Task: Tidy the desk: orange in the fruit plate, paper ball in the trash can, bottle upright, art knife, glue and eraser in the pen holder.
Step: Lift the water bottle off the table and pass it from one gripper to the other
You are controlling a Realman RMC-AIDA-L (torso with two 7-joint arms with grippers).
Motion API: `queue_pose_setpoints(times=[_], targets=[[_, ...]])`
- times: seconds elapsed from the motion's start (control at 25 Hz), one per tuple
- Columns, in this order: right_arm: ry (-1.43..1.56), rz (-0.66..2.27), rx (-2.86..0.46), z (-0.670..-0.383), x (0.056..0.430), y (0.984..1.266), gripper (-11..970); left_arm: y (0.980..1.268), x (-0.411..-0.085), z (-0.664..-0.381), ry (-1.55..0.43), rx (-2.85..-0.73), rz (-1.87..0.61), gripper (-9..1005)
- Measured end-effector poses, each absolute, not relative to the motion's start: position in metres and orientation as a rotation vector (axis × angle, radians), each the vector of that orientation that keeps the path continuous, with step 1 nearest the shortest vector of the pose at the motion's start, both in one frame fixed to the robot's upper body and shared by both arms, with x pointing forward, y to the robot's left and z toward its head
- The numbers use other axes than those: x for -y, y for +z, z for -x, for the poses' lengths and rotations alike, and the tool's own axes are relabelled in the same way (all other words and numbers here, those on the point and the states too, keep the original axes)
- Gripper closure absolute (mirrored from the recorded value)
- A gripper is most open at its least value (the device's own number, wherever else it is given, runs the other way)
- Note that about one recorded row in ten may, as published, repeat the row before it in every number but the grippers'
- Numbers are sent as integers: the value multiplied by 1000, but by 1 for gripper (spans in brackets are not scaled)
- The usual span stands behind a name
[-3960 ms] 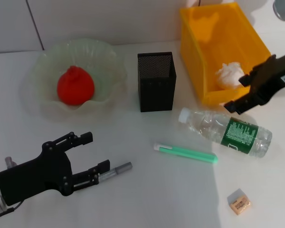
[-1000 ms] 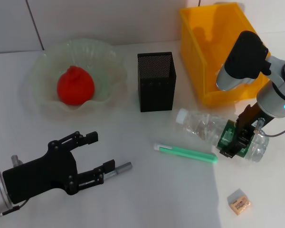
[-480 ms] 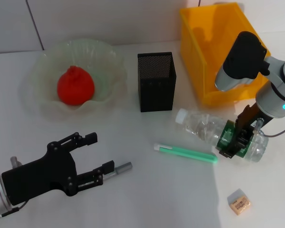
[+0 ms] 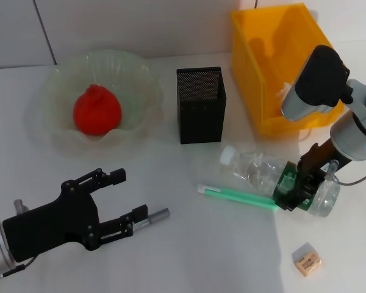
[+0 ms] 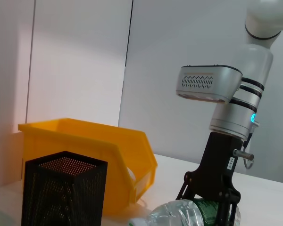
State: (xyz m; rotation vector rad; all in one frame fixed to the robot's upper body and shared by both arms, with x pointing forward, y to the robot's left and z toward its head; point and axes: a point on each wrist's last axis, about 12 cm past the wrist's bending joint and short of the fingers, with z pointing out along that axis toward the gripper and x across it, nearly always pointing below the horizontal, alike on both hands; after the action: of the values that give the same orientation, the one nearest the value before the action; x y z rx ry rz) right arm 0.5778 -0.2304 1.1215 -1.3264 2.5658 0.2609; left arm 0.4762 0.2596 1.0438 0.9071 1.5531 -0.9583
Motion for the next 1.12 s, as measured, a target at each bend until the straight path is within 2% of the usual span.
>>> queue_pose_setpoints(times=[0.24,0.76,1.12], targets=[[292,1300,-2546,-571,235,1124,163,1045,-259,-477,-960,-1546,-911,183],[293,1245,-2430,-562,244,1147,185,1047,-260,-479,-954,-1537,-906,184],[354,1228,-2395,-554,249,1146,198,1048,-260,-480,-953,-1529,-879,184]])
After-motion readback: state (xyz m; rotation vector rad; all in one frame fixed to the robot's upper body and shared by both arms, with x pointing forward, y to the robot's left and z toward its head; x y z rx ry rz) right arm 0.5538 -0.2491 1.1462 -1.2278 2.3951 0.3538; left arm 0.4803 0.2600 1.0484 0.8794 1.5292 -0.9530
